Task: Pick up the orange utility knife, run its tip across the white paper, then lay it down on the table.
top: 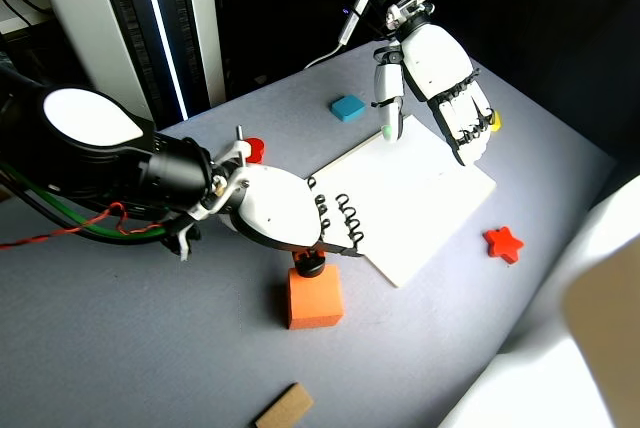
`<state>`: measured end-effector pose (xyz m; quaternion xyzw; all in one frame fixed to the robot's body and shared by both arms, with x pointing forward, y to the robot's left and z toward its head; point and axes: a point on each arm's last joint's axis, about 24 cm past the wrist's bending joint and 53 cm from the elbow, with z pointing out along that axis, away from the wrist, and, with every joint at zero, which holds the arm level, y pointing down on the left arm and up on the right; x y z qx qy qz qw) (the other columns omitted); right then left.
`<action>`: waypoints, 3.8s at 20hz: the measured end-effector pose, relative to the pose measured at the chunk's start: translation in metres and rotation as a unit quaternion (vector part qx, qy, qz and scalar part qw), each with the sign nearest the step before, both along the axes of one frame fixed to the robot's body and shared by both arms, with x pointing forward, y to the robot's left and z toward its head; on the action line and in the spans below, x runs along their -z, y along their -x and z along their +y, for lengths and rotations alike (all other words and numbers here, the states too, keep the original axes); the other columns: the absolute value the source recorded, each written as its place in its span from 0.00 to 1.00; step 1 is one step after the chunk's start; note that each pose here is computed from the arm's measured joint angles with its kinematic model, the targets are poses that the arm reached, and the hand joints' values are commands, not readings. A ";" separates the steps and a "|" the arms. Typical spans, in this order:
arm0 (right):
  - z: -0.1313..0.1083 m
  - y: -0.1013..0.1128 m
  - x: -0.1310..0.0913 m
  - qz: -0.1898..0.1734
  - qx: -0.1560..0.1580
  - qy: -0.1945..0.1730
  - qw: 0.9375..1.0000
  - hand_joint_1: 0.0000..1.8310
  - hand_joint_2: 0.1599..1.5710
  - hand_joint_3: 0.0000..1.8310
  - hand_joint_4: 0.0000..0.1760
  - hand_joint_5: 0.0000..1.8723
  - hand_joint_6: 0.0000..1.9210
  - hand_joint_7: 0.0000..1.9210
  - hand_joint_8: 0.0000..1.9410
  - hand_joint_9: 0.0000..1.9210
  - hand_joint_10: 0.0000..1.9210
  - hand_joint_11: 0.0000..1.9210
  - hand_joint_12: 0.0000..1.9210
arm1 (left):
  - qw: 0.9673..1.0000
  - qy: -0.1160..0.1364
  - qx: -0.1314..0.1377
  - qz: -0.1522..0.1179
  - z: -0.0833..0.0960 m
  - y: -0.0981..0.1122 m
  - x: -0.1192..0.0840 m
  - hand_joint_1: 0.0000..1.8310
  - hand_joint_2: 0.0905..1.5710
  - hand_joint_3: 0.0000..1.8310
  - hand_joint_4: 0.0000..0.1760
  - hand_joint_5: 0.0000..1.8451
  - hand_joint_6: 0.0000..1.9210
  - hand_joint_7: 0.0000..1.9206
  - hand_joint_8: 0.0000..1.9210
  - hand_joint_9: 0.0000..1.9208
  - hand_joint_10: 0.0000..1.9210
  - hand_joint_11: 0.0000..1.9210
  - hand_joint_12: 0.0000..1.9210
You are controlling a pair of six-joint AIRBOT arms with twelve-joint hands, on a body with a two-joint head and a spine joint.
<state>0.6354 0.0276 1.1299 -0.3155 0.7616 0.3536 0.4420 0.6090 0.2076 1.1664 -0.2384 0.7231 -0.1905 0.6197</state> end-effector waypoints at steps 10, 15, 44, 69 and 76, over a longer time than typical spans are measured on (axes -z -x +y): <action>0.019 -0.007 0.019 0.008 -0.009 0.008 1.000 0.65 0.66 0.00 0.00 0.00 0.00 0.00 0.00 0.00 0.00 0.00 0.00 | 1.000 -0.001 -0.004 -0.002 0.002 -0.002 0.000 0.00 0.82 0.00 0.00 0.03 0.00 0.07 0.00 0.10 0.00 0.00 0.41; 0.016 -0.004 0.029 0.016 -0.010 0.014 1.000 0.69 0.67 0.00 0.00 0.00 0.00 0.00 0.00 0.00 0.00 0.00 0.00 | 1.000 0.000 -0.004 -0.002 0.001 -0.002 0.001 0.00 0.82 0.00 0.00 0.03 0.00 0.07 0.00 0.09 0.01 0.00 0.39; 0.016 0.006 -0.014 -0.011 -0.002 -0.014 1.000 0.83 0.75 0.09 1.00 0.72 1.00 0.83 1.00 0.91 1.00 0.93 1.00 | 1.000 0.004 -0.003 -0.001 -0.002 -0.004 0.001 0.00 0.81 0.00 0.00 0.02 0.00 0.08 0.00 0.11 0.00 0.00 0.36; 0.075 -0.006 -0.096 -0.237 -0.129 -0.156 0.950 0.83 0.76 0.05 1.00 0.72 1.00 0.82 1.00 0.87 1.00 0.90 1.00 | 1.000 0.004 -0.014 0.001 0.005 -0.006 0.003 0.00 0.81 0.00 0.00 0.03 0.00 0.10 0.00 0.13 0.01 0.00 0.38; 0.080 -0.029 -0.074 -0.188 -0.080 -0.124 0.971 0.83 0.76 0.04 1.00 0.72 1.00 0.81 1.00 0.87 1.00 0.89 1.00 | 1.000 0.003 -0.014 0.002 0.006 -0.006 0.004 0.00 0.81 0.00 0.00 0.04 0.00 0.09 0.00 0.11 0.00 0.00 0.36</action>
